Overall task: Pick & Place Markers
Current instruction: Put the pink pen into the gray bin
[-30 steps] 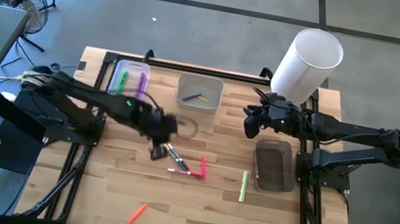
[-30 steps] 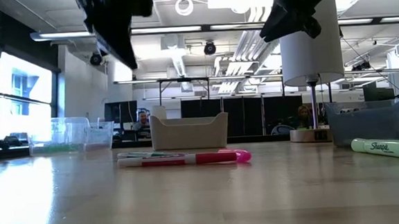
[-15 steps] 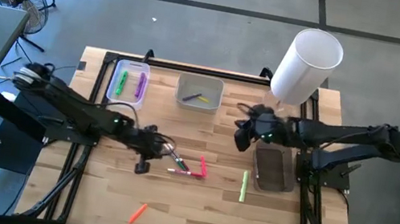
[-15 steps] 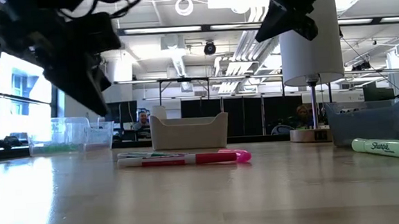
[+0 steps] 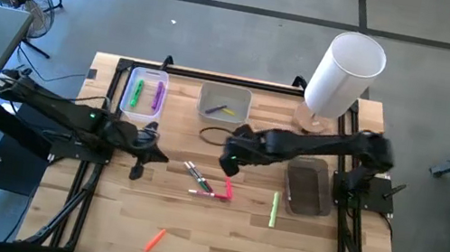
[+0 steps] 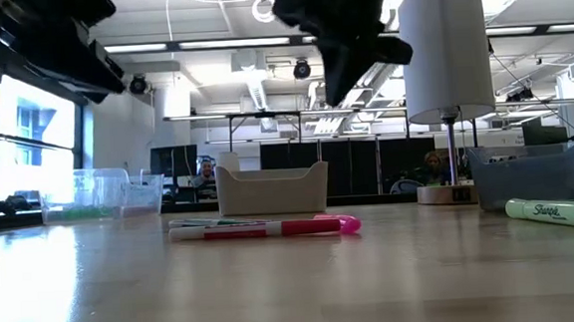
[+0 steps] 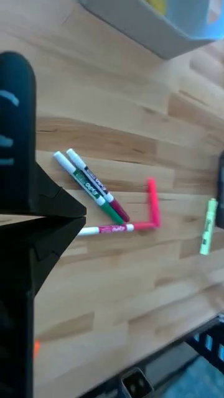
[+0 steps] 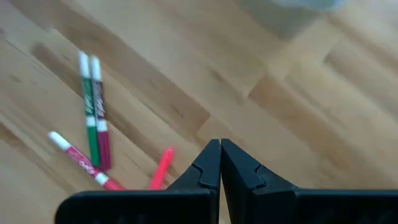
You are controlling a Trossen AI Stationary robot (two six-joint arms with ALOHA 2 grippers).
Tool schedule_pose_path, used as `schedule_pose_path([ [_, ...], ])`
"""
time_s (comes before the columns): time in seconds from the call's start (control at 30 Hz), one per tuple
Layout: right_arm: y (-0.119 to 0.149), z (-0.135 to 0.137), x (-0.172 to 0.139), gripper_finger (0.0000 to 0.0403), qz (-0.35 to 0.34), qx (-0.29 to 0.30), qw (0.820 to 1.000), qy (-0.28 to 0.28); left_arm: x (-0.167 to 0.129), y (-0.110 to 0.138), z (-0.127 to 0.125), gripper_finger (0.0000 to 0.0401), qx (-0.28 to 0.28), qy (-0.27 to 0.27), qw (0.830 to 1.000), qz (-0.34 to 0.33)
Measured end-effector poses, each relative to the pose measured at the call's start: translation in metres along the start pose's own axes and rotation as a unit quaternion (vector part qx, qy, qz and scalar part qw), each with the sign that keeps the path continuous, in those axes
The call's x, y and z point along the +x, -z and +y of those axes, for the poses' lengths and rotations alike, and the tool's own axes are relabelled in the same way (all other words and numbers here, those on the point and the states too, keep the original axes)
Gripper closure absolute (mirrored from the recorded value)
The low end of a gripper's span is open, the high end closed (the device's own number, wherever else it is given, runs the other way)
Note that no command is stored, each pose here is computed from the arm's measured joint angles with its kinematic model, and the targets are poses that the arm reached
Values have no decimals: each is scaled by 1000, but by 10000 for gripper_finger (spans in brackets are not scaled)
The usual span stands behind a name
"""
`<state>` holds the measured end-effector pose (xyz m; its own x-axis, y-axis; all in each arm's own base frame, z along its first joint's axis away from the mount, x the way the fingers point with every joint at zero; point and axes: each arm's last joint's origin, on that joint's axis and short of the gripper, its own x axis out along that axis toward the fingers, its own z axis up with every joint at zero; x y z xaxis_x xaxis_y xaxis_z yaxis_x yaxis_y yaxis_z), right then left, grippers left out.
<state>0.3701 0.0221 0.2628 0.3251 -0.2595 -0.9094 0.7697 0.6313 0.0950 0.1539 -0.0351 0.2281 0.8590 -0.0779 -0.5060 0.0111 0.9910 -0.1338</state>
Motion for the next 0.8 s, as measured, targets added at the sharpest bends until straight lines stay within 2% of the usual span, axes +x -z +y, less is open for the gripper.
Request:
schedule_pose_path([
  [0.13,5,20,25,389,42,11,998,39,-18,3,3,401,-2,8,1000,-8],
  [0.37,19,44,59,323,92,11,995,41,-41,9,7,401,-17,24,999,-17],
  [0.57,30,49,68,275,101,35,993,47,-50,13,9,401,-18,31,999,-20],
  [0.8,31,53,67,266,90,37,995,34,-51,15,9,401,-17,32,999,-12],
])
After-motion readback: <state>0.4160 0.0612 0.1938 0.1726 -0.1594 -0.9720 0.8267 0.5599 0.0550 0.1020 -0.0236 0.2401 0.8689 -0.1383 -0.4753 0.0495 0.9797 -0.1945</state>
